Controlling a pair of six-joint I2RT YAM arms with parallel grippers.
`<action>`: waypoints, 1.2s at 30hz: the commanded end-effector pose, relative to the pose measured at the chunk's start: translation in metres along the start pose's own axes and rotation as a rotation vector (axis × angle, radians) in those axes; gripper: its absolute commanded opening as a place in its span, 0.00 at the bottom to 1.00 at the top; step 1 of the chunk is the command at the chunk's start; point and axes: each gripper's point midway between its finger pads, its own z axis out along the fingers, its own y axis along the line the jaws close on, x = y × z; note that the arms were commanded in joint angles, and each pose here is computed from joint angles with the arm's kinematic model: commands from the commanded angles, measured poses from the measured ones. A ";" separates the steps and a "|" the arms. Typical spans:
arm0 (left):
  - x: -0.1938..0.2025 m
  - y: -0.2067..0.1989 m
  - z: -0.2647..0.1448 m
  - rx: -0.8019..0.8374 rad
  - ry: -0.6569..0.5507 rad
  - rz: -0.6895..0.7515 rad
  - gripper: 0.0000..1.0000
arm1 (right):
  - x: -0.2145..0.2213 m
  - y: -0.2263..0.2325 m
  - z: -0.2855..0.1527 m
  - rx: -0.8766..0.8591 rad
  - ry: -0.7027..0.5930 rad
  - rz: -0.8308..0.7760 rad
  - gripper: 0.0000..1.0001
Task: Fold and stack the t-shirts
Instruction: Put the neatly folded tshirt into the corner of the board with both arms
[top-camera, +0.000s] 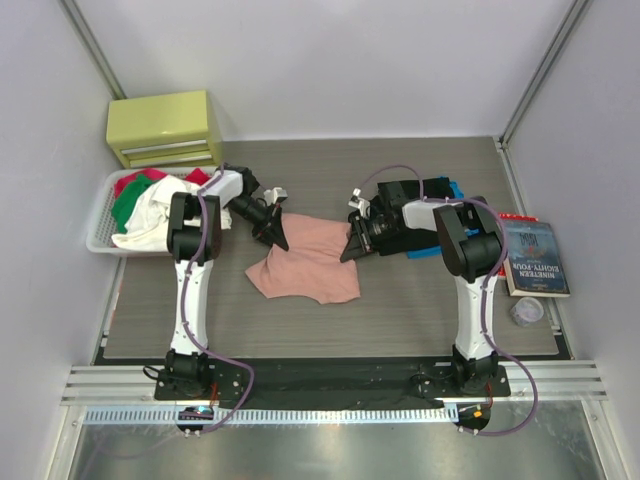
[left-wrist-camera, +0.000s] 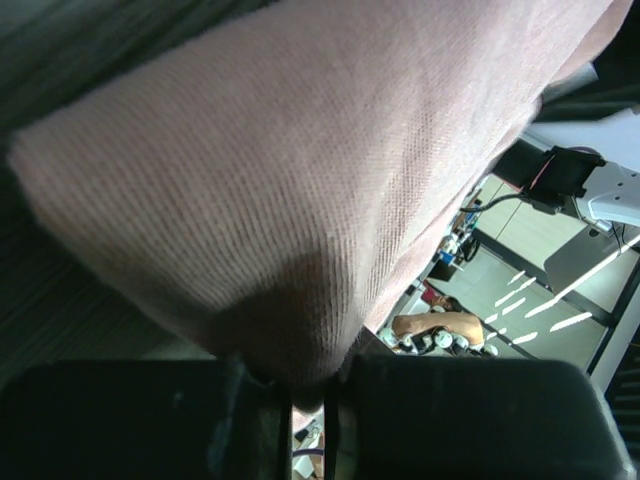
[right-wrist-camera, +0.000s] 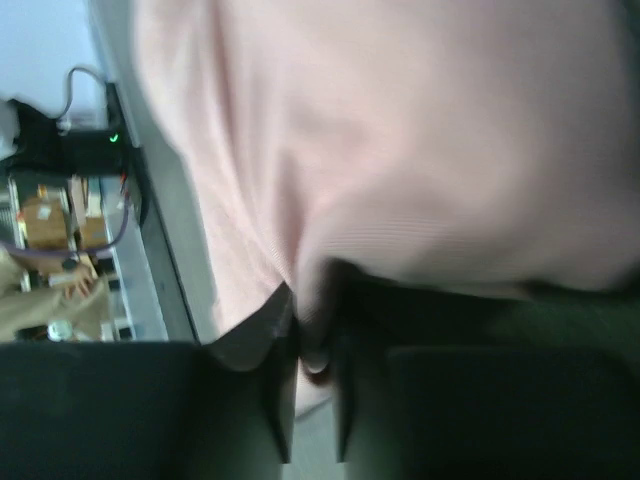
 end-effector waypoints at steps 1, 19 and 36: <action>-0.001 0.035 -0.013 -0.019 -0.036 -0.055 0.00 | 0.030 -0.041 0.010 0.139 0.065 0.062 0.03; 0.001 -0.009 -0.044 -0.009 -0.138 0.083 0.00 | 0.013 -0.006 -0.013 0.149 0.022 -0.100 0.01; 0.025 -0.074 -0.017 0.024 -0.061 0.259 0.00 | 0.000 0.041 -0.028 0.090 0.000 -0.210 0.01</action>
